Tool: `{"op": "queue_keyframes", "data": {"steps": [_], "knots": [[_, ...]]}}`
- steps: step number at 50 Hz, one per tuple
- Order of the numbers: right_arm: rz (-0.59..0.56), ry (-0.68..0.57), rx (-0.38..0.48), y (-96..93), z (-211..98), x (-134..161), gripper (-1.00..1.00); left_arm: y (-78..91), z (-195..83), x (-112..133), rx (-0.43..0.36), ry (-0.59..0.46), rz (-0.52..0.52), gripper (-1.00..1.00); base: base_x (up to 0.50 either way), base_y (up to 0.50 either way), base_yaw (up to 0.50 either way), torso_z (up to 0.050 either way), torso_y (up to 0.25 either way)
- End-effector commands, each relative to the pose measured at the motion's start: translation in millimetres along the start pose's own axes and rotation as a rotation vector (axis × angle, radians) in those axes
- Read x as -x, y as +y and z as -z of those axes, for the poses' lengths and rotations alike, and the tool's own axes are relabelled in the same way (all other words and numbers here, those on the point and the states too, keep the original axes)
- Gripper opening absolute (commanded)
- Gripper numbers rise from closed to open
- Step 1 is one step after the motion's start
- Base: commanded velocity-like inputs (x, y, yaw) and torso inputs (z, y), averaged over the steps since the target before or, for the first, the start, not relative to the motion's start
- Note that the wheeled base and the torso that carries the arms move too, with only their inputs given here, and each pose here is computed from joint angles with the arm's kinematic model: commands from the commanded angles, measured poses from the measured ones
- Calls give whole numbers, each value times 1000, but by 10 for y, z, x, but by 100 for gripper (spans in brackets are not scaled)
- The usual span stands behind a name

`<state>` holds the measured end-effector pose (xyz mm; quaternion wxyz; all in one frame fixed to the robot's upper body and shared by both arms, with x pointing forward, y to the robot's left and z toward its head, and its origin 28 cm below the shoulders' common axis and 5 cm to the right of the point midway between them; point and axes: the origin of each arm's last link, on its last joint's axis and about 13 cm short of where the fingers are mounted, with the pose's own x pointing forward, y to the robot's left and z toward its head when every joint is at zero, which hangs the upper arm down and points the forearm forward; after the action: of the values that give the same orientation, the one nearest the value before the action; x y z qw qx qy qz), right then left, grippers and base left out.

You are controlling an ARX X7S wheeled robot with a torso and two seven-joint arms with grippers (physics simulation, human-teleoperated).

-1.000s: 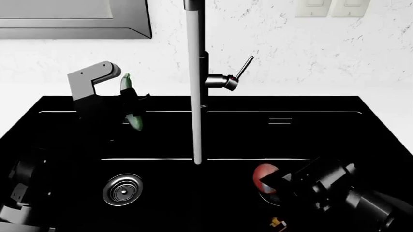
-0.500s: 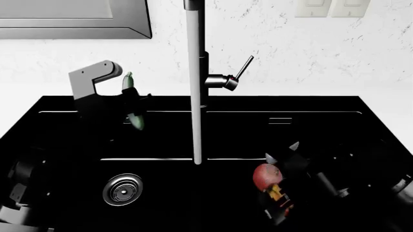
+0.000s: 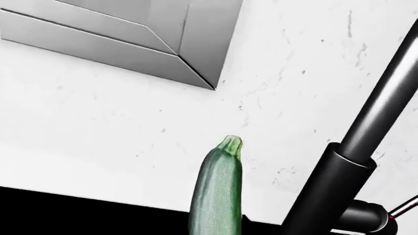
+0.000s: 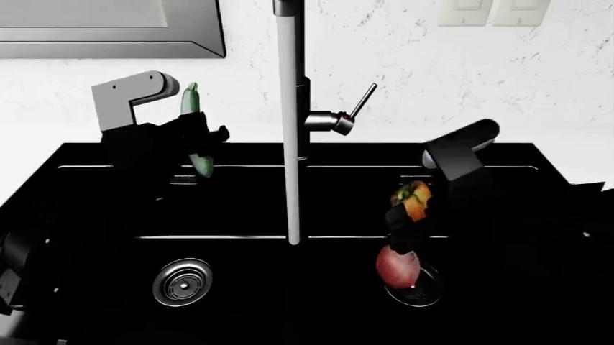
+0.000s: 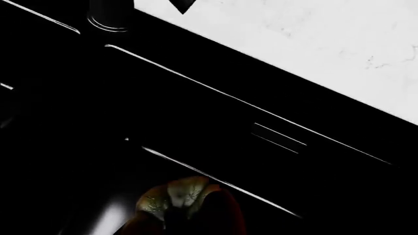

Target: Pick the bell peppers and zucchinis from the sink and place them in one bowl. Place the pomegranate in the other bowl. Then turn off the sink faucet.

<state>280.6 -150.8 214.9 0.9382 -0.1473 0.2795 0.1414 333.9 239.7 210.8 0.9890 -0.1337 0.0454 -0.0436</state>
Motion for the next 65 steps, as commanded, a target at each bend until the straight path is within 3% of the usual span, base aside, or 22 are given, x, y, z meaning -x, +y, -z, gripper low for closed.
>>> {"op": "queue_keyframes", "data": {"steps": [1, 8, 16, 28, 46, 56, 65], "knots": [[131, -187, -45, -19, -148, 124, -100, -27, -174, 52, -31, -52, 27, -100, -500, 0, 0, 0, 0], [152, -267, -88, -14, -214, 149, -100, -30, -206, 100, -88, -115, 50, -100, -500, 0, 0, 0, 0], [168, -326, -126, -23, -214, 154, -100, -20, -247, 132, -80, -211, -18, -100, -500, 0, 0, 0, 0], [178, -388, -163, 5, -233, 190, -100, -70, -241, 214, -115, -321, -16, -100, -500, 0, 0, 0, 0], [170, -466, -186, 28, -205, 190, -100, -106, -243, 201, -94, -347, -29, -100, -500, 0, 0, 0, 0], [139, -521, -185, 59, -200, 73, -100, -130, -181, 139, -99, -432, -85, -100, -494, 0, 0, 0, 0], [197, -624, -149, 131, -103, -51, -100, -152, -134, 190, -70, -518, -80, -100, -24, 0, 0, 0, 0]]}}
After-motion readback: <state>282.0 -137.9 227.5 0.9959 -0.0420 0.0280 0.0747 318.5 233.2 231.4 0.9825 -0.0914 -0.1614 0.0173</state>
